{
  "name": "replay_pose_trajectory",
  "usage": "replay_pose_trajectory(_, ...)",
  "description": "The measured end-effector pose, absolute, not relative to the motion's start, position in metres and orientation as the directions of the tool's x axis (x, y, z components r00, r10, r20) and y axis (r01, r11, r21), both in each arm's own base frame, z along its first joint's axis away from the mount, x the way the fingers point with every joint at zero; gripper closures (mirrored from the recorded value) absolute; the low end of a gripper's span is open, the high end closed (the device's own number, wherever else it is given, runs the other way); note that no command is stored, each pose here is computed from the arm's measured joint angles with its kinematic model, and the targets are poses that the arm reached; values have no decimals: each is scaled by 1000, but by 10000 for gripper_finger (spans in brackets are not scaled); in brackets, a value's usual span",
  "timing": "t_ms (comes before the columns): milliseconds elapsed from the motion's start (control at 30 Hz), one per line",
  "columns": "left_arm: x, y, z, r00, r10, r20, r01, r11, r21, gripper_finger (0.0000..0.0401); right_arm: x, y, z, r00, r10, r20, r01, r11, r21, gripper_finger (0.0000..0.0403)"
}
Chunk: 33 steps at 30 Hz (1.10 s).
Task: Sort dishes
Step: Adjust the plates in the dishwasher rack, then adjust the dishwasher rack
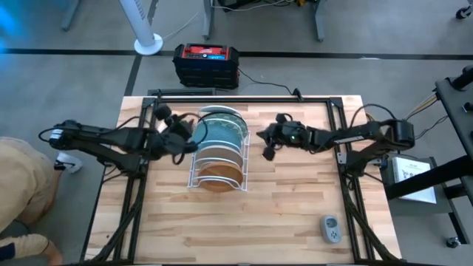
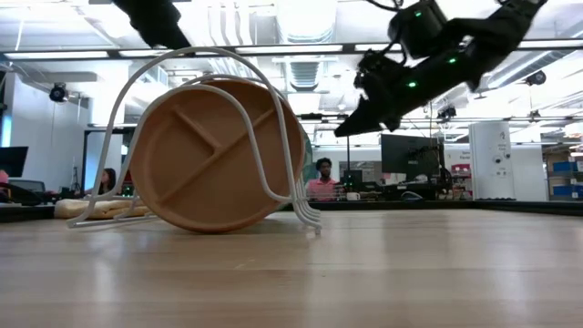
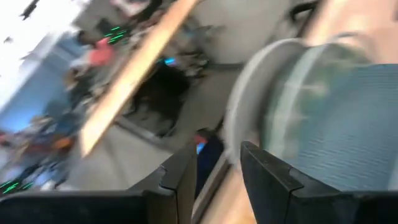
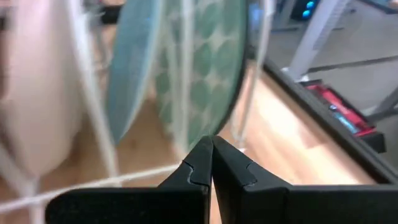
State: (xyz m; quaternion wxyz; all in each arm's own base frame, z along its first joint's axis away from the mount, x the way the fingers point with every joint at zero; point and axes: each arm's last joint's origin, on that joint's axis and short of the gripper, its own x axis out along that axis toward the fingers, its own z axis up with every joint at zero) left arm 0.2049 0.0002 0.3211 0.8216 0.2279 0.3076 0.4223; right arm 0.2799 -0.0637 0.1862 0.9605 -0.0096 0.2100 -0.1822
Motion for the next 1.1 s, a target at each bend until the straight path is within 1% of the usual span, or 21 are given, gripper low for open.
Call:
replay_pose_trajectory(67, 199, -8, 322, 515, 784, -348, -520, 608, 599, 288, 274, -53, 185, 852, -325, -410, 314, 944, -97, 403)
replay_pose_trajectory(100, 195, -12, 323, 553, 742, -378, -496, 658, 566, 288, 270, -48, 185, 861, -303, -409, 290, 952, -94, 403)
replay_pose_trajectory(200, 186, -22, 325, 668, 552, -500, -395, 832, 390, 288, 262, -33, 183, 888, -214, -408, 204, 977, -69, 403)
replay_pose_trajectory(233, 184, -24, 325, 689, 496, -529, -372, 868, 328, 288, 260, -28, 182, 891, -192, -412, 186, 981, -55, 403)
replay_pose_trajectory(300, 181, -27, 324, 702, 425, -571, -345, 905, 249, 289, 257, -19, 180, 895, -160, -416, 160, 987, -34, 403)
replay_pose_trajectory(433, 177, -33, 315, 665, 337, -667, -282, 940, 195, 299, 256, 4, 175, 900, -78, -429, 90, 996, 8, 403)
replay_pose_trajectory(567, 173, -39, 304, 584, 183, -791, -222, 973, 60, 321, 257, 33, 168, 891, 17, -454, -3, 999, 33, 403)
replay_pose_trajectory(667, 174, -45, 295, 528, 128, -840, -231, 973, 3, 340, 259, 48, 158, 885, 32, -465, -6, 998, 57, 403)
replay_pose_trajectory(733, 175, -50, 286, 502, 92, -860, -206, 979, -15, 356, 262, 58, 151, 892, 39, -450, -6, 997, 74, 403)
replay_pose_trajectory(900, 173, -67, 255, 466, 64, -882, -134, 991, 1, 396, 271, 76, 127, 899, 55, -434, -3, 993, 120, 403)
replay_pose_trajectory(1000, 172, -78, 241, 511, 62, -858, -126, 992, -3, 398, 279, 85, 117, 905, 50, -422, 14, 989, 147, 403)
replay_pose_trajectory(1100, 165, -85, 229, 519, 81, -851, -140, 990, 9, 400, 286, 93, 106, 896, 28, -444, 37, 990, 136, 403)
